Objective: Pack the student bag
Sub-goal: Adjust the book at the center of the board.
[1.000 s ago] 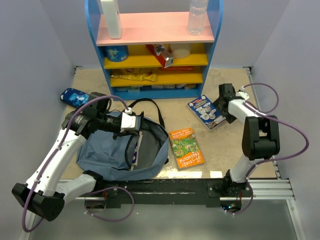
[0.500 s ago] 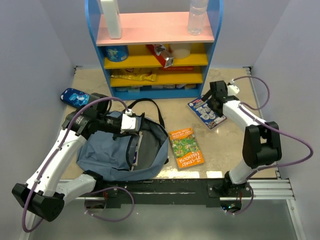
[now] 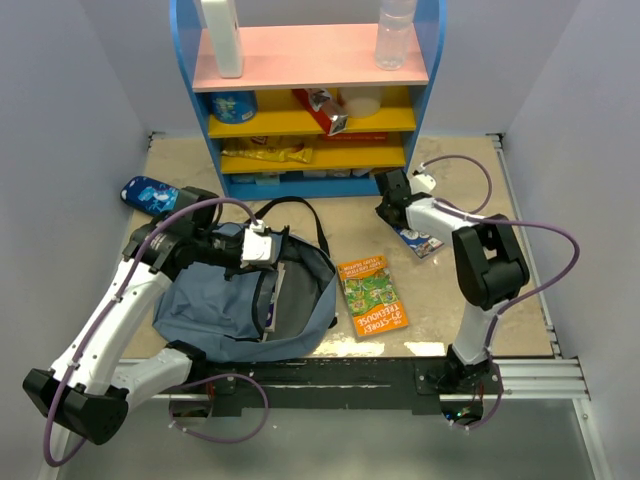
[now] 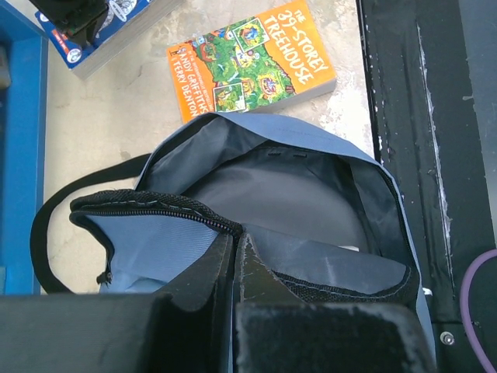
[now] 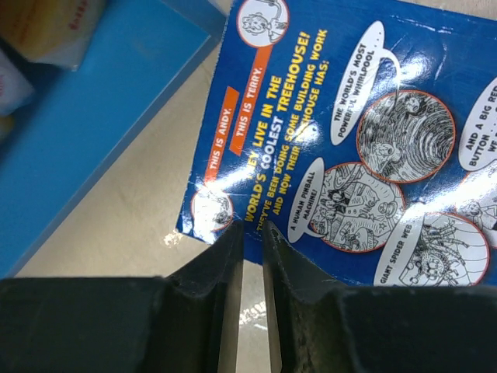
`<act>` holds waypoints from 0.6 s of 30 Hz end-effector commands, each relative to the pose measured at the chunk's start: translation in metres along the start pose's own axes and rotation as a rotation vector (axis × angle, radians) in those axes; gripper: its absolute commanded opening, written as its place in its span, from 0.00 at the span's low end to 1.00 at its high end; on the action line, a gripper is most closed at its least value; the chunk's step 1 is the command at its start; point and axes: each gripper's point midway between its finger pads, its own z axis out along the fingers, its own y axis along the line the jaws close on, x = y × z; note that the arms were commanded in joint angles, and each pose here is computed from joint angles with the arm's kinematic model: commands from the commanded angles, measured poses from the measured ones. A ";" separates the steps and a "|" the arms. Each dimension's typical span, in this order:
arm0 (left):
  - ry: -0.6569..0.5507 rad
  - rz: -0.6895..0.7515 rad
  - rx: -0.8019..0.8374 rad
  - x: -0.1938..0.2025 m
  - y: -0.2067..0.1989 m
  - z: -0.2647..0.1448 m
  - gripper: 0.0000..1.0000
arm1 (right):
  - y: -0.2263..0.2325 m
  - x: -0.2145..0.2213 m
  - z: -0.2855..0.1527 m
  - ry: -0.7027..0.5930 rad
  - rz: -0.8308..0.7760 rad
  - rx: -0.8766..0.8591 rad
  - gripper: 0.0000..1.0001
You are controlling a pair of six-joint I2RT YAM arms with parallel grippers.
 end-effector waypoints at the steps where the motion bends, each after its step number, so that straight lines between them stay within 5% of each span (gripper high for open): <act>1: 0.004 0.036 -0.004 0.002 -0.002 -0.002 0.00 | 0.007 -0.015 0.006 -0.078 0.081 0.011 0.20; 11: 0.023 0.037 0.004 0.007 -0.006 -0.003 0.00 | 0.044 -0.044 0.007 -0.166 0.088 -0.048 0.04; 18: 0.036 0.038 0.003 0.013 -0.008 -0.002 0.00 | 0.037 -0.013 0.039 -0.081 -0.002 0.032 0.00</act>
